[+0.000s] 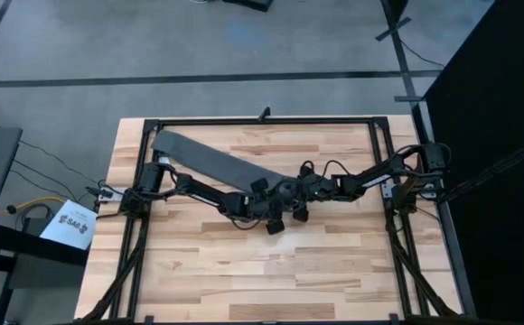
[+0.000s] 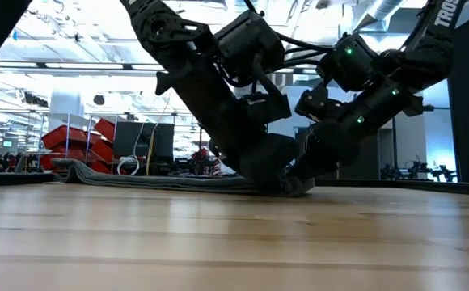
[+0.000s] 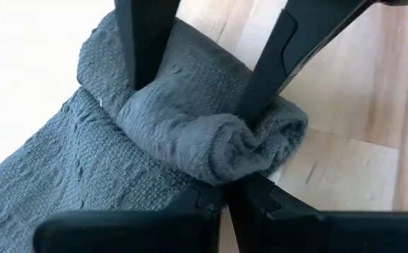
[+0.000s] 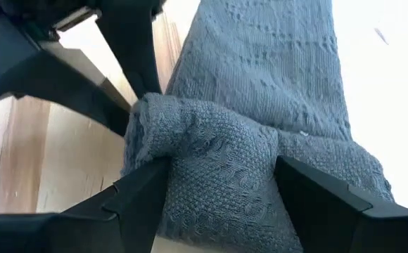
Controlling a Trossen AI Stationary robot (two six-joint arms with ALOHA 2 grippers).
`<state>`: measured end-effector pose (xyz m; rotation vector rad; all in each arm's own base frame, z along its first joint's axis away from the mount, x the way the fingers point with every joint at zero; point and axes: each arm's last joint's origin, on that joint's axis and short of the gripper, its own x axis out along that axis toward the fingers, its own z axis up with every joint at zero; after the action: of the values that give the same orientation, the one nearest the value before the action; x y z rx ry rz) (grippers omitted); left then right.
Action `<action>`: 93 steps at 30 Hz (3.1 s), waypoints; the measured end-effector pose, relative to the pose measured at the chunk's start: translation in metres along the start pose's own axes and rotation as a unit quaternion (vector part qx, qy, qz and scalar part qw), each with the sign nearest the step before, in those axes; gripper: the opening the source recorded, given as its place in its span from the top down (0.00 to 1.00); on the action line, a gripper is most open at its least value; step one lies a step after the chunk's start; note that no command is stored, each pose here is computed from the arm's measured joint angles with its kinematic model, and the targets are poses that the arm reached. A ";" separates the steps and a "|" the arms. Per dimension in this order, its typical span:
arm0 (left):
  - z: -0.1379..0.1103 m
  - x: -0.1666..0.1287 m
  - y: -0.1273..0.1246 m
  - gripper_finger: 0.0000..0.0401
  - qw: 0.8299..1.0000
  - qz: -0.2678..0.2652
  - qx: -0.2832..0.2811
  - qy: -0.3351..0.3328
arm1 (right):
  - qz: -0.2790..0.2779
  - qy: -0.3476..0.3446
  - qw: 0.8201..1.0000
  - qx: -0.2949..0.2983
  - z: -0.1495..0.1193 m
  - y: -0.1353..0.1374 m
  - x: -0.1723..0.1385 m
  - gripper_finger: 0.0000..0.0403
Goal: Roll towel
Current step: Roll the gray towel
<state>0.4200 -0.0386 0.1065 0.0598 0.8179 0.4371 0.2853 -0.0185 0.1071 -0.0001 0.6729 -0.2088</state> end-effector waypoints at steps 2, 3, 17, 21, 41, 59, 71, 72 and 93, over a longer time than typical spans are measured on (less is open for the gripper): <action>0.000 -0.001 -0.002 0.99 1.000 -0.005 -0.006 -0.001 | 0.000 -0.002 1.000 -0.004 0.001 0.000 0.000 0.37; 0.000 -0.001 -0.003 0.99 1.000 -0.006 -0.009 -0.002 | 0.000 -0.002 1.000 -0.005 0.001 0.000 0.000 0.37; 0.004 -0.002 -0.007 0.99 0.998 -0.034 -0.045 -0.021 | -0.005 -0.021 1.000 -0.010 0.009 -0.002 -0.006 0.37; 0.007 -0.003 -0.008 0.99 0.998 -0.040 -0.042 -0.024 | -0.009 -0.038 0.999 -0.008 0.018 -0.006 -0.012 0.37; 0.014 -0.005 -0.009 0.99 0.998 -0.034 -0.034 -0.031 | 0.010 0.003 0.999 -0.050 0.009 0.001 -0.012 0.37; 0.014 -0.015 -0.020 0.99 0.997 -0.080 -0.009 -0.012 | 0.090 0.031 0.995 -0.043 -0.005 0.007 0.001 0.37; 0.035 -0.061 -0.011 0.99 0.996 -0.084 0.027 -0.021 | 0.093 0.036 0.994 -0.049 -0.007 0.008 0.002 0.37; 0.037 -0.060 -0.009 0.99 0.996 -0.084 0.025 -0.032 | 0.093 0.036 0.994 -0.049 -0.007 0.008 0.003 0.37; 0.002 0.001 -0.012 0.99 0.996 -0.087 0.008 -0.017 | 0.042 0.049 0.994 -0.084 0.014 0.002 -0.033 0.37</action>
<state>0.4267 -0.0489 0.1047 0.0108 0.7855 0.2653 0.2694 -0.0107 0.1378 -0.1242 0.7849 -0.0715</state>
